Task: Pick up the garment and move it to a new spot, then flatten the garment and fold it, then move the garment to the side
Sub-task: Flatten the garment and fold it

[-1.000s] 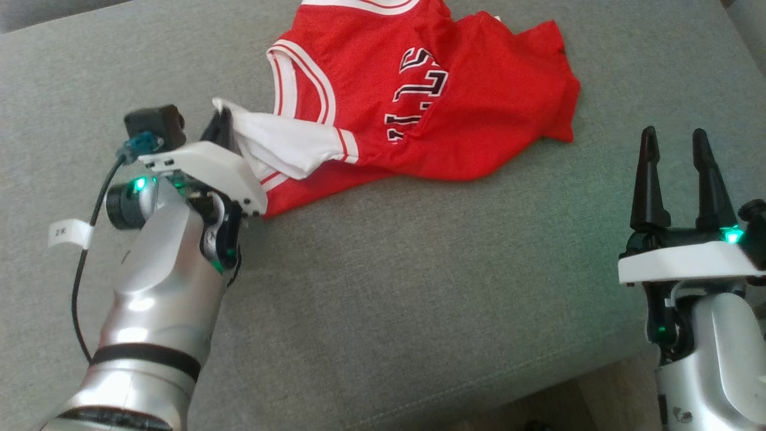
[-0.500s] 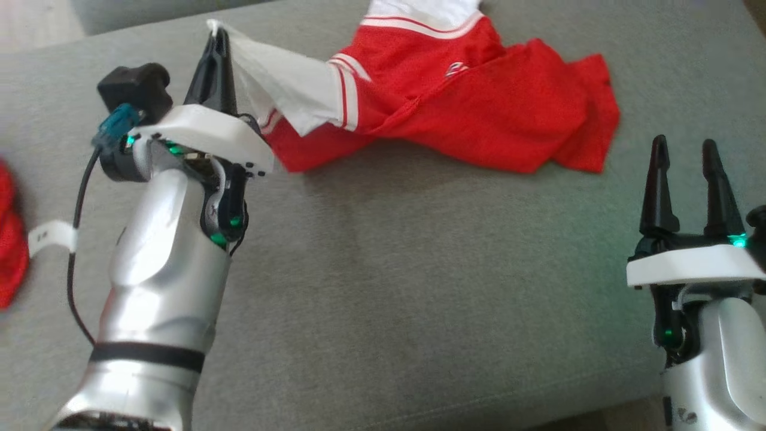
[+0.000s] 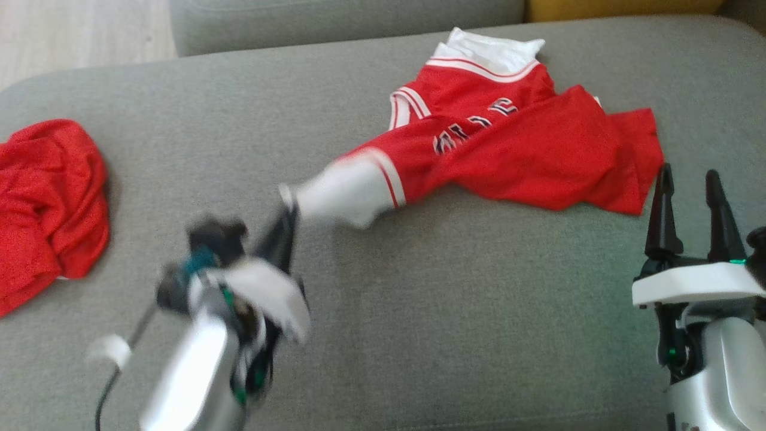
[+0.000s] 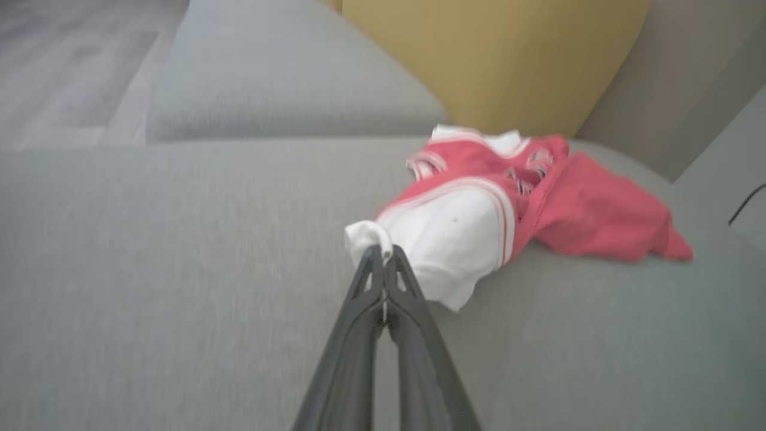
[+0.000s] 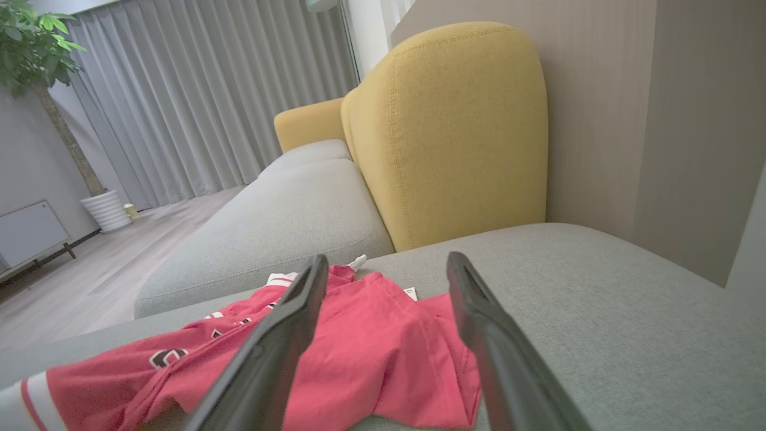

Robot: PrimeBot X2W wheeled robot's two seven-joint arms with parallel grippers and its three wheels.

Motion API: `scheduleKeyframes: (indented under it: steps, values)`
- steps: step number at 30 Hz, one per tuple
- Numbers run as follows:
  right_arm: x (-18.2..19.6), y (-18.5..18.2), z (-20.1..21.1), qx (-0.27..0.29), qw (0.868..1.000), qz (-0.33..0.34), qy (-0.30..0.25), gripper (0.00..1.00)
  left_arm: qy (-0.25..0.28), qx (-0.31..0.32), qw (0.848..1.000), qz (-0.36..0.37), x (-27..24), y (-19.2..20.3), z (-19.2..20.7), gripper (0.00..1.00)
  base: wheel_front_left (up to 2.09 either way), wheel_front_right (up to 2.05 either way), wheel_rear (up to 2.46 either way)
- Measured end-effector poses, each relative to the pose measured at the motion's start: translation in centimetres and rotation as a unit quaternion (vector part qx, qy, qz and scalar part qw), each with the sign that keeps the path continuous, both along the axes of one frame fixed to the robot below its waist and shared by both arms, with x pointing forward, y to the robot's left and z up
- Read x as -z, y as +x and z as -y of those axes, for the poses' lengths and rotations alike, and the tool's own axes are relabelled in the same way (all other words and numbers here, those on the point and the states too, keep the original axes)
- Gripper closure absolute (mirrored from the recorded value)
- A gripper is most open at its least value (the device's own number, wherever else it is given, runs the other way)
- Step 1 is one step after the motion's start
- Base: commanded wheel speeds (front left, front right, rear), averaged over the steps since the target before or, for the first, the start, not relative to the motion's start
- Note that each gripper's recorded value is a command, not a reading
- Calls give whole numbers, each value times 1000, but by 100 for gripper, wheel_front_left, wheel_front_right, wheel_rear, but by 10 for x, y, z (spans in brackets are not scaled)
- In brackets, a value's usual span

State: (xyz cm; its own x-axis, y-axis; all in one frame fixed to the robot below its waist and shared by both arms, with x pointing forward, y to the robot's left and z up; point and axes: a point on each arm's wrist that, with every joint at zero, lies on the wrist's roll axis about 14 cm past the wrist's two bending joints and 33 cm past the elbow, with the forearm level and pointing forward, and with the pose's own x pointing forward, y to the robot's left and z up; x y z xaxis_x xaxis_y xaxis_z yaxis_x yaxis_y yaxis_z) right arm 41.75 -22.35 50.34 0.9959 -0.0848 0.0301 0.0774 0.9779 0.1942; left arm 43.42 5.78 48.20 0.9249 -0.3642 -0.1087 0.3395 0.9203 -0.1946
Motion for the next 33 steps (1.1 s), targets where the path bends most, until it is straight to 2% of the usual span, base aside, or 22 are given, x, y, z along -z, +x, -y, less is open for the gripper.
scheduleKeyframes:
  steps: [7,12,13,17,22,27,33]
  values:
    - [3,-5,-3,-2,1000,-6,5,0,61,47,988,-132,68,-79,-3,100,0,0,0]
    - [2,-7,-4,-4,1000,-6,6,0,92,44,985,-142,77,-90,-10,100,0,0,0]
    - [2,-8,-3,-3,1000,-6,6,0,93,38,986,-134,75,-88,-11,0,0,0,0]
    - [1,-9,0,2,1000,-6,1,0,75,-9,993,-95,60,-74,-21,0,0,0,0]
    - [-1,-7,4,6,1000,-5,-7,0,13,-58,997,-39,34,-56,-24,0,0,0,0]
    - [0,1,1,-1,1000,-14,-26,0,-25,-92,995,12,11,-38,-31,0,0,0,0]
    - [0,28,-16,-39,997,-32,-60,0,-42,-105,993,24,6,-26,-35,0,0,0,0]
